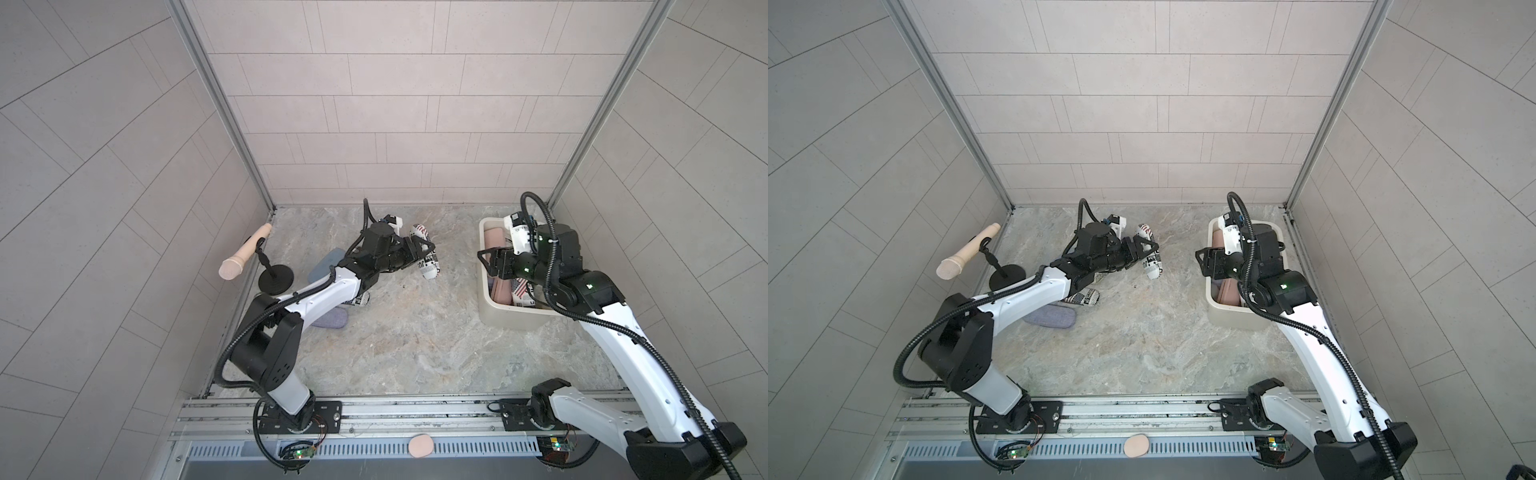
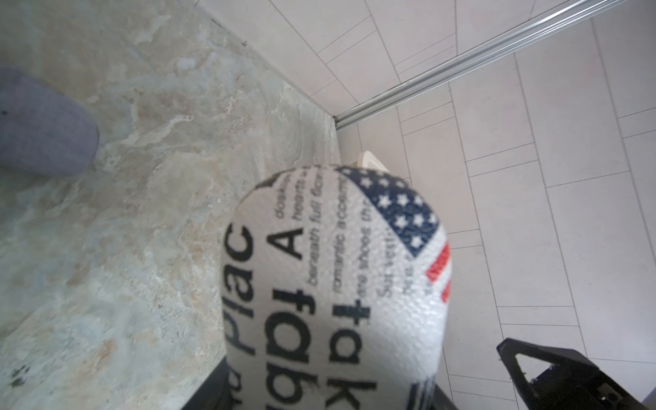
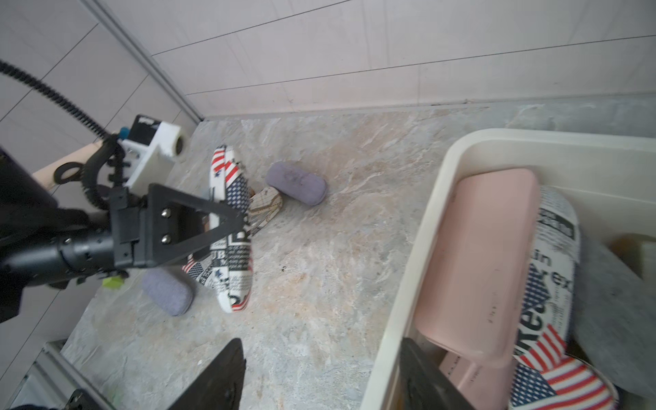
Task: Put the glasses cases into the storage boxes
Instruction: Pick up the glasses case at the center of the board.
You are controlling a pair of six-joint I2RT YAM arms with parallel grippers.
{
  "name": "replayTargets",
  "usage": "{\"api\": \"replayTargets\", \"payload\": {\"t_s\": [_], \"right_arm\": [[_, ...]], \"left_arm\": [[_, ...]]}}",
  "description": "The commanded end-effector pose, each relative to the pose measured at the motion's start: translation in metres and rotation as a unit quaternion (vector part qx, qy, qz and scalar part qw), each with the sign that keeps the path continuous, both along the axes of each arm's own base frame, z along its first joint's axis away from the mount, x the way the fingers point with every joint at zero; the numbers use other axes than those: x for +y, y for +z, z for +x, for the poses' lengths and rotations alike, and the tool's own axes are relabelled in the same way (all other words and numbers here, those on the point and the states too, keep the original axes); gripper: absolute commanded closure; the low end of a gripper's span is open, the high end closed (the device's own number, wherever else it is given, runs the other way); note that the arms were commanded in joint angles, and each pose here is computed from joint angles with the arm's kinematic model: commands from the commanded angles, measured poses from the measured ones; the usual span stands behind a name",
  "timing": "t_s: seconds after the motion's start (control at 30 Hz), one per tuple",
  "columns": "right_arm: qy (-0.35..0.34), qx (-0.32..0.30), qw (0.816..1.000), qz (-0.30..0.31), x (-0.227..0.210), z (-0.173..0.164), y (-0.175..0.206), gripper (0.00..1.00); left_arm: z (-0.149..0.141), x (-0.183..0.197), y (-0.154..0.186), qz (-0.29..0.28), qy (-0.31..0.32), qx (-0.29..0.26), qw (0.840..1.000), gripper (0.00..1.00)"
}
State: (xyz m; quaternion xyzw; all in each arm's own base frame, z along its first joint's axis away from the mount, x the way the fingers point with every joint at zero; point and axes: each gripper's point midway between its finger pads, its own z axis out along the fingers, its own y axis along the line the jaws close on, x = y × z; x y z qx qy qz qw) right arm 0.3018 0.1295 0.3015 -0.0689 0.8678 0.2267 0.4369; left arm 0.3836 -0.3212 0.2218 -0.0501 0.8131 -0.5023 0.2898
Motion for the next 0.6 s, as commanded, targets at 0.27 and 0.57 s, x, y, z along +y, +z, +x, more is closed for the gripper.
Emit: {"api": "replayTargets", "payload": {"t_s": [0.27,0.57], "right_arm": [[0.076,0.014,0.997,-0.014,0.078,0.017,-0.010,0.20],[0.086,0.054,0.994,-0.031,0.111,0.043,-0.039,0.27]], "left_arm": [[0.003,0.001,0.036,-0.085,-0.030,-0.065,0.994,0.57],[0.001,0.002,0.038,-0.132,-0.023,-0.041,0.990,0.58]]}}
